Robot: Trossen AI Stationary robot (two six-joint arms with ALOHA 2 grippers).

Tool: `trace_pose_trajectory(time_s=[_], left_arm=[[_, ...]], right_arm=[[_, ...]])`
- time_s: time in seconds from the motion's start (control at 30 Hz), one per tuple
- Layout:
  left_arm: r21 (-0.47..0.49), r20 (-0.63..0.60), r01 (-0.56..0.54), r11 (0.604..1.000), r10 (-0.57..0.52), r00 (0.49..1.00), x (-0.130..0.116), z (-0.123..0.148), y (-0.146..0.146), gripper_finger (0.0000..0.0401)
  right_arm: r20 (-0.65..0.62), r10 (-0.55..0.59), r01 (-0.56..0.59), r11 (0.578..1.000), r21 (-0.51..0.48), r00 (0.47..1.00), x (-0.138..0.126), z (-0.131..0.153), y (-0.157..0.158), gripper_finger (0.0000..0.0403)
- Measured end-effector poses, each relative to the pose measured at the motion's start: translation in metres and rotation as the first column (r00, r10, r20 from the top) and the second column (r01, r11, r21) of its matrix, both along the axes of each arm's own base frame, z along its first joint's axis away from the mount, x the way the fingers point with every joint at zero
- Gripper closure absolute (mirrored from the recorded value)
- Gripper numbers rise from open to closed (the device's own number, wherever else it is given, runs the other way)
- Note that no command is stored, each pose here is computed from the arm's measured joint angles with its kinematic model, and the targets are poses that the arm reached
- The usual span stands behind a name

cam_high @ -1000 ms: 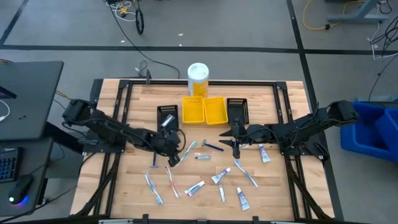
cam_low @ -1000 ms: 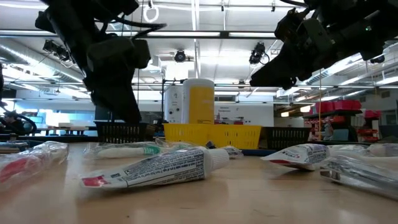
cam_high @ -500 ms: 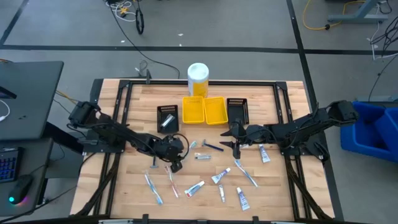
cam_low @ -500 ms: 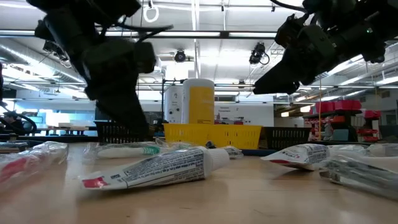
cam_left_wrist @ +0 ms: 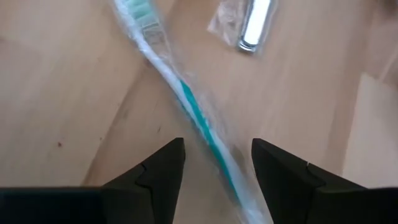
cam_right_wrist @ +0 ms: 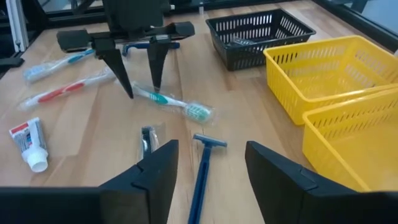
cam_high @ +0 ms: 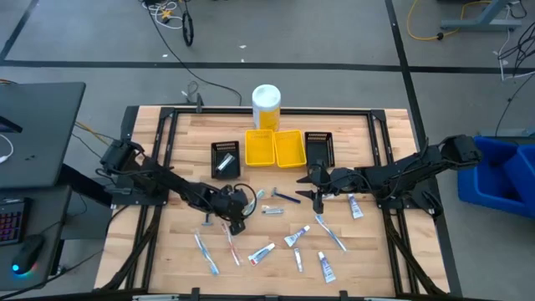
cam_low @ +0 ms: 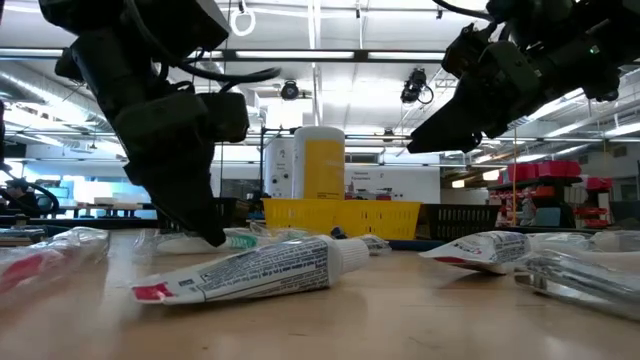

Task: Pick & Place Travel size toiletries
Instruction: Put the light blue toothbrush into the left yellow bin

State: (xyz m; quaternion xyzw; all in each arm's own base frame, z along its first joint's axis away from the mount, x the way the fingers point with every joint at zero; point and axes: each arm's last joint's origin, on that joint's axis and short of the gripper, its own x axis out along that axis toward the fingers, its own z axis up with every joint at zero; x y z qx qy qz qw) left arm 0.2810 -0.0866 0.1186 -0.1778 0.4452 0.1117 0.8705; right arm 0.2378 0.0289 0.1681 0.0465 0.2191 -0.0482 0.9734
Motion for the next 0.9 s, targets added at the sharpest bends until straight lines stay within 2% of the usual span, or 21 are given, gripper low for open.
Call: trace_pose_trajectory(time_s=[0.17, 0.5, 0.57, 0.77, 0.9], left_arm=[[0.036, -0.006, 0.036, 0.999, -0.036, 0.999, 0.000, -0.001, 0.000, 0.0221], [0.043, -0.005, 0.010, 0.999, -0.010, 1.000, -0.001, -0.001, 0.001, 0.0357], [0.038, -0.002, 0.004, 0.999, -0.004, 1.000, -0.001, -0.001, 0.001, 0.0374], [0.045, 0.020, -0.043, 0.998, 0.042, 0.999, -0.003, 0.005, 0.002, 0.0374], [0.073, 0.085, -0.060, 0.996, 0.054, 0.995, 0.000, 0.023, 0.003, 0.0367]], right_arm=[[0.001, 0.002, -0.002, 1.000, 0.001, 1.000, 0.000, 0.000, 0.000, 0.0223], [0.000, 0.002, -0.002, 1.000, 0.001, 1.000, 0.000, 0.000, 0.000, 0.0235], [0.000, 0.002, -0.002, 1.000, 0.001, 1.000, 0.000, 0.000, 0.000, 0.0237], [0.000, 0.001, -0.001, 1.000, 0.001, 1.000, 0.000, 0.000, 0.000, 0.0236], [0.001, -0.002, 0.002, 1.000, -0.001, 1.000, 0.000, 0.000, 0.000, 0.0231]])
